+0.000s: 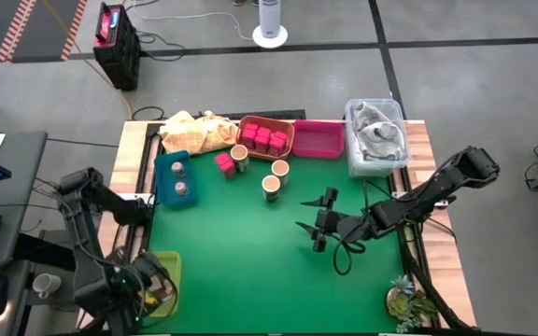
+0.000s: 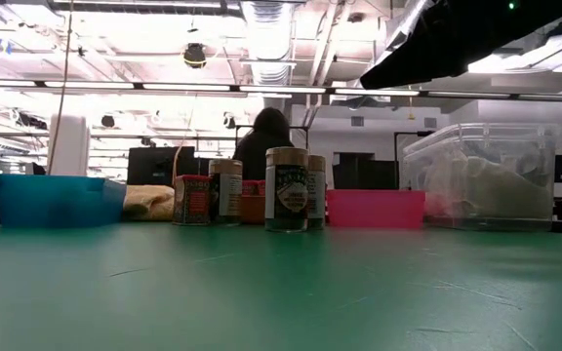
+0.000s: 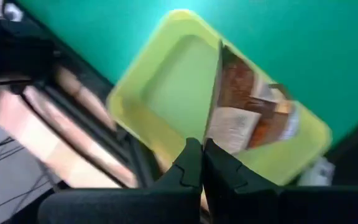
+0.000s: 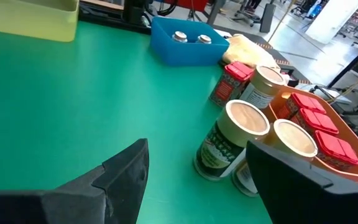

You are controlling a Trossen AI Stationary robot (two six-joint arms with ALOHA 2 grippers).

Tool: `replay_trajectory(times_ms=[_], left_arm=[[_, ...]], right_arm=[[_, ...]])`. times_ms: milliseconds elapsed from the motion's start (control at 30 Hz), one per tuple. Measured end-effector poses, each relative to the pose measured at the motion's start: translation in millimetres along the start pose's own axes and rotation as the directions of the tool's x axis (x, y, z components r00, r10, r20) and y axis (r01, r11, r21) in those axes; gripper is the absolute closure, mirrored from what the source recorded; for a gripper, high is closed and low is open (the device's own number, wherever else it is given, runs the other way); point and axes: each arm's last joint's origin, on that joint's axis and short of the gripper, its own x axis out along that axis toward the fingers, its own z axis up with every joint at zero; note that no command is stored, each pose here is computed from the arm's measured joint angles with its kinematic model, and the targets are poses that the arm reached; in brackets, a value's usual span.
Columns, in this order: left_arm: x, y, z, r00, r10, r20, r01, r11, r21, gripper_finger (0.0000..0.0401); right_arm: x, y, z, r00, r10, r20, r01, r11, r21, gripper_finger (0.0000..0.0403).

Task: Sort spices by type
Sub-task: Put the orange seasoning bag into the yellow bin

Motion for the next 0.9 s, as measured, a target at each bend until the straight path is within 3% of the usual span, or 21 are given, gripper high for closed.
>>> replay_trajectory(times_ms=[300,567,900], left_arm=[[17.5,16.6,1.6,0.996,0.078,-0.036,-0.078,0.997,0.002,0.0401],[17.9,18.3,0.4,0.992,0.092,-0.088,-0.092,0.996,0.012,0.0401],[15.3,20.6,2.2,0.996,0.07,-0.058,-0.072,0.997,-0.022,0.0401]], right_arm=[[0.0,0.0,-0.2,1.0,0.0,-0.002,0.0,1.0,0.003,0.0101],[0.0,0.0,-0.4,1.0,-0.001,-0.003,0.001,1.0,0.014,0.0101],[0.0,0.0,-0.4,1.0,-0.001,-0.003,0.001,1.0,0.014,0.0101]])
